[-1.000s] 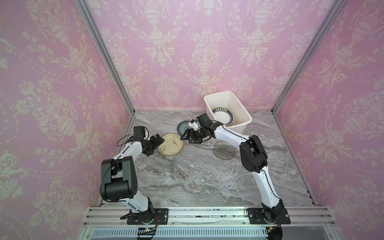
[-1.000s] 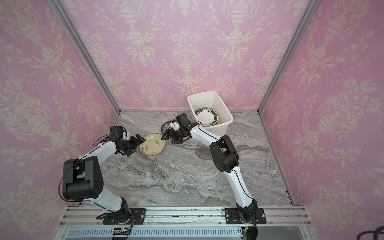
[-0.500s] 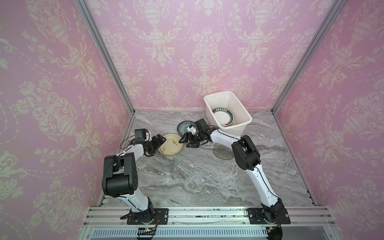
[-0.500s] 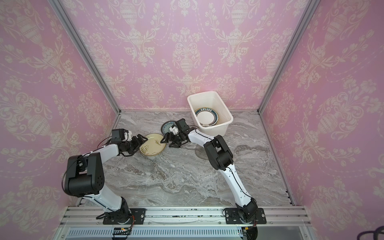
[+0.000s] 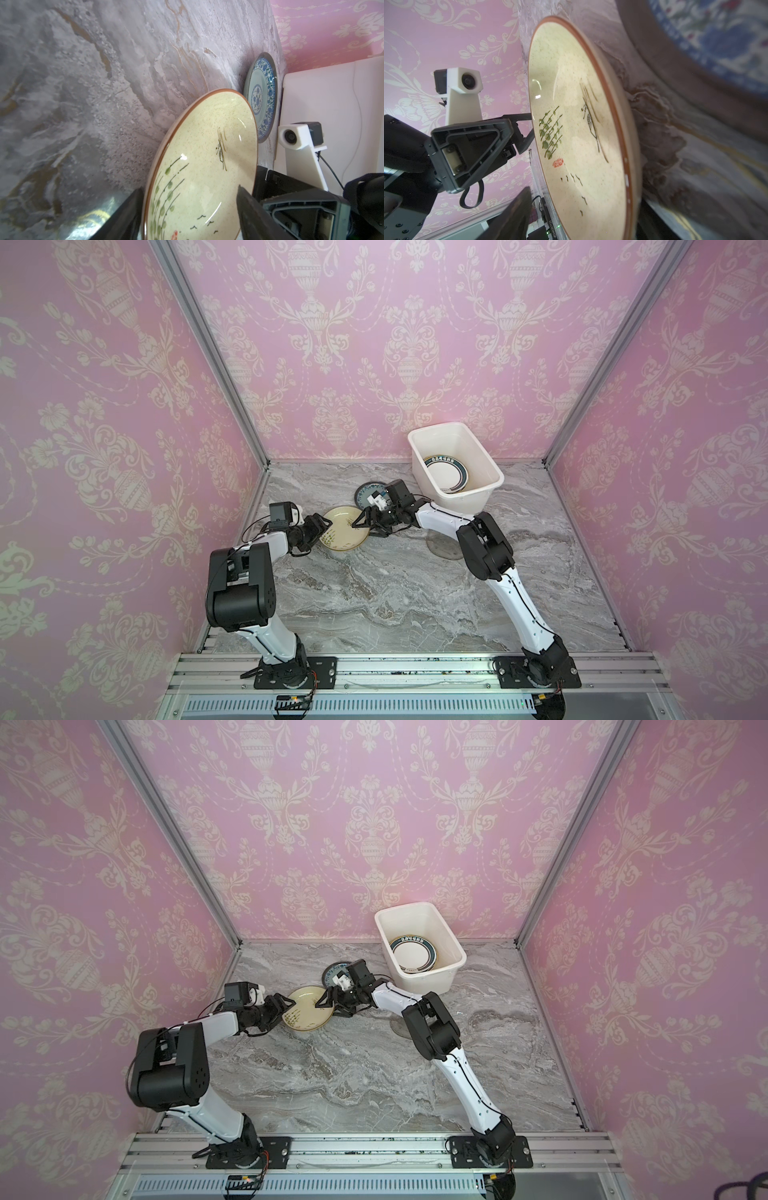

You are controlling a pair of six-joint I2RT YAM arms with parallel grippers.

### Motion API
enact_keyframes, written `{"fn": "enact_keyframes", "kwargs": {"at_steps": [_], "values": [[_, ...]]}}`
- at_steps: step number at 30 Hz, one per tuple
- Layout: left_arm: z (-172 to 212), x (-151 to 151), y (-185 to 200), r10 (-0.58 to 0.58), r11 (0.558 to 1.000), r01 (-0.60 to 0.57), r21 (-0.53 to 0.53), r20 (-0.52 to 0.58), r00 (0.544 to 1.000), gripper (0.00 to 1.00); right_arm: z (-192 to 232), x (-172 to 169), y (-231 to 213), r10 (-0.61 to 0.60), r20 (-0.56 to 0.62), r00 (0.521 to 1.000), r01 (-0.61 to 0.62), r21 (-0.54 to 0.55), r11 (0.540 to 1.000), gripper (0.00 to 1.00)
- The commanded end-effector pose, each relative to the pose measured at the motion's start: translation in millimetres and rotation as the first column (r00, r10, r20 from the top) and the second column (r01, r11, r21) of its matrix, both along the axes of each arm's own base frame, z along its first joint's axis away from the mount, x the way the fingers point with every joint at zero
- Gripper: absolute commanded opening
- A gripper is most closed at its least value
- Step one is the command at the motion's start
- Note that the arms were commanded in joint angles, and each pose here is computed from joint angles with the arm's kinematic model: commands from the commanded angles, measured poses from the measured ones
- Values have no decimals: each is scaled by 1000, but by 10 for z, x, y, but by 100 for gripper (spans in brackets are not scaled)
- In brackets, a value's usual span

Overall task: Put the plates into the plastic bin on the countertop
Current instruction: 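Grasp the cream plate rim with the right gripper while the left pushes its far rim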

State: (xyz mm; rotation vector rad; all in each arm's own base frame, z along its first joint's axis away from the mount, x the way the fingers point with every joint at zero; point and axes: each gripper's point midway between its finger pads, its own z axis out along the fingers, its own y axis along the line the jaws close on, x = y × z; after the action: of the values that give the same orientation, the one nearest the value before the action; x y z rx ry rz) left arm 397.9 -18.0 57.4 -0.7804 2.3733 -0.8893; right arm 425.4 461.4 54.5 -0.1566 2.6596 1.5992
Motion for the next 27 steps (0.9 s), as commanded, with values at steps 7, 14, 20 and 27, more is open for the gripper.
{"fn": "enact_keyframes", "kwargs": {"at_steps": [7,14,20,27], "values": [[-54,-158,-175,-49,998,47,-50,-36,998,71,85,43,145,-8,20,1000,6,60,998,66],[-81,-210,-254,-69,996,66,-53,-51,996,71,404,92,247,-7,64,998,-2,143,990,60],[-53,-222,-275,-76,996,74,-51,-44,996,71,338,18,311,18,52,998,-25,126,992,55],[-20,-233,-305,-86,995,84,-49,-39,996,71,244,9,325,15,41,999,-19,108,994,47]]}}
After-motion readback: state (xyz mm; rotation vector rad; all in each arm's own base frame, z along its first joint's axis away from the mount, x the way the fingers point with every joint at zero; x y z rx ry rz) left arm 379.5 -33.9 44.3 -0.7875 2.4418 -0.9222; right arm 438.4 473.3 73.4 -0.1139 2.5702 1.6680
